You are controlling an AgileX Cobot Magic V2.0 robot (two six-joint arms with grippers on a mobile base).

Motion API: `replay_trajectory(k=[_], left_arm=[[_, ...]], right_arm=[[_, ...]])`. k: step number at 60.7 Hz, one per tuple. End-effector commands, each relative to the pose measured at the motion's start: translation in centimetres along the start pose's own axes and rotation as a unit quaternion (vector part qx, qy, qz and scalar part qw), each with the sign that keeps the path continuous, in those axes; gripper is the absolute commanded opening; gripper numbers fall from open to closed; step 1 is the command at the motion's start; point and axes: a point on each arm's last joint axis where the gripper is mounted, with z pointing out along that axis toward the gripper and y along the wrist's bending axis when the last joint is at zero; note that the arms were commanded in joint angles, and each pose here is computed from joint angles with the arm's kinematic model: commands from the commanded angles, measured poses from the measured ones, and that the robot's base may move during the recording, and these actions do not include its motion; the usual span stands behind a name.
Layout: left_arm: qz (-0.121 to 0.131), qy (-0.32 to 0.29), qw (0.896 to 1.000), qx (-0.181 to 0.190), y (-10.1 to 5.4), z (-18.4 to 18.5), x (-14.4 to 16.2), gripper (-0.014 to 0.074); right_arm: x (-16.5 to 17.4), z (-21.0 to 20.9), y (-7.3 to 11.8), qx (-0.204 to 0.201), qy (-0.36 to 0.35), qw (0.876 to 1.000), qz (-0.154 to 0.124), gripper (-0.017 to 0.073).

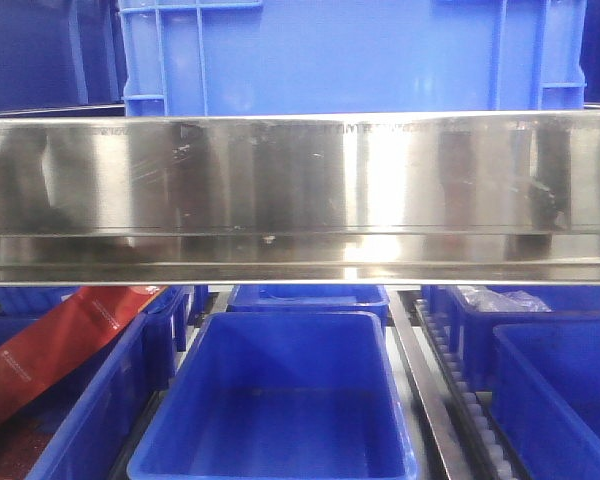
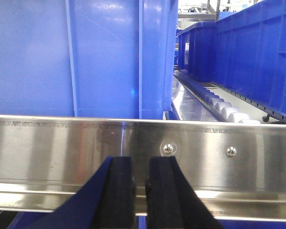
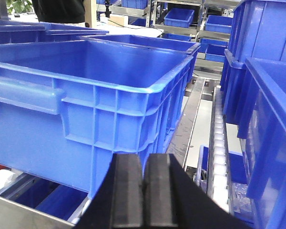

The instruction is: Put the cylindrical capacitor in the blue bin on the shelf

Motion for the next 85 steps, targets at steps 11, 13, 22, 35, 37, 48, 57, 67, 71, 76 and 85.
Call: replay_trajectory(k=[11,13,22,35,37,48,57,67,71,76,85], left_arm=[[-0.006,-0.013,1.0,0.001,0.0,-0.1,-0.2,0.0044],[-0.006,-0.013,1.0,0.001,0.0,-0.1,-0.2,0.0044],[-0.006,-0.013,1.0,0.001,0.0,-0.1,-0.2,0.0044],[-0.006,-0.013,1.0,0.001,0.0,-0.1,-0.2,0.0044],[-0.006,-0.013,1.0,0.001,0.0,-0.1,-0.2,0.0044],[-0.006,-0.013,1.0,0.001,0.0,-0.1,-0.2,0.0044],[-0.006,-0.013,1.0,0.001,0.0,-0.1,-0.2,0.0044],[-0.006,-0.013,1.0,0.001,0.0,-0.1,-0.2,0.0044],[-0.006,-0.013,1.0,0.001,0.0,-0.1,-0.2,0.0044],[-0.006,-0.013,1.0,0.001,0.0,-0.1,-0.2,0.0044],[-0.006,-0.013,1.0,0.001,0.0,-0.1,-0.2,0.0044]], right_arm=[[-0.2,-0.1,-0.1,0.007,-0.013,1.0,-0.004,-0.0133],[-0.2,-0.1,-0.1,0.007,-0.013,1.0,-0.004,-0.0133],[-0.2,-0.1,-0.1,0.007,-0.014,1.0,-0.004,-0.0133],[0.4,-0.6,-0.7,0.041,-0.022,0.999,-0.014,-0.0133],[0.7,-0.8,-0.9,0.055,-0.025,0.998,-0.011,-0.0133],[4.0,-2.1,-1.6,0.133,-0.046,0.99,0.004,-0.0133],[8.3,-2.3,-1.8,0.161,-0.067,0.984,0.02,-0.0133],[12.7,-2.4,-1.5,0.164,-0.068,0.984,0.024,-0.0133],[14.2,-2.4,-1.4,0.164,-0.065,0.984,0.025,-0.0133],[15.3,-2.3,-1.4,0.164,-0.061,0.984,0.025,-0.0133],[15.5,-2.3,-1.4,0.166,-0.065,0.984,0.025,-0.0133]])
